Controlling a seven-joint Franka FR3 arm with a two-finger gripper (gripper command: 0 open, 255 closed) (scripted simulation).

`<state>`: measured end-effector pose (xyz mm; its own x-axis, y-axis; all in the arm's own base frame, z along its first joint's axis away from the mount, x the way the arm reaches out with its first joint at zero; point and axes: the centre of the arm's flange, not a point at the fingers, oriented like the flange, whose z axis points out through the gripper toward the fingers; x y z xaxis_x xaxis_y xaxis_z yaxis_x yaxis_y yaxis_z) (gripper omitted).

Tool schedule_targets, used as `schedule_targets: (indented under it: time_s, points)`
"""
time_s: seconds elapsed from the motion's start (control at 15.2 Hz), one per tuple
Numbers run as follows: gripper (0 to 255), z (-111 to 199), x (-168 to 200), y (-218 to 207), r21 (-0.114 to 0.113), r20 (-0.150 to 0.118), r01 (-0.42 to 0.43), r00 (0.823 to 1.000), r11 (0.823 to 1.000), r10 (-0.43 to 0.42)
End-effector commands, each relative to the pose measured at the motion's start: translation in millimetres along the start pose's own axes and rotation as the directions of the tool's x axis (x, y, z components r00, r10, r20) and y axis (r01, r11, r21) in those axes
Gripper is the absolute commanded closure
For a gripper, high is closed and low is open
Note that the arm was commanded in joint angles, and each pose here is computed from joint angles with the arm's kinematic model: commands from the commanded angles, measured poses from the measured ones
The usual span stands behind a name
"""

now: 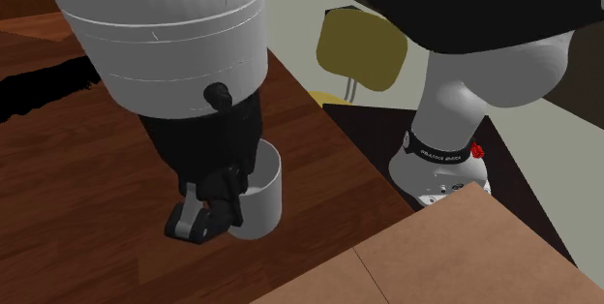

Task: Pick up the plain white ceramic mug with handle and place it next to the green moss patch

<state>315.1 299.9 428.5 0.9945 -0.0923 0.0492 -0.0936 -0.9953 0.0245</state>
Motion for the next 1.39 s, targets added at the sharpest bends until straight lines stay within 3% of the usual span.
schedule_targets:
  time_s: [0.0,1.12,1.32]
  points:
    - [255,-10.3,-0.6,0.5,0.000,0.000,0.000,1.000,1.000,0.000]
    - [255,-95.4,3.5,2.6,0.000,0.000,0.000,1.000,1.000,0.000]
    - [255,-87.3,40.2,15.2,0.000,0.000,0.000,1.000,1.000,0.000]
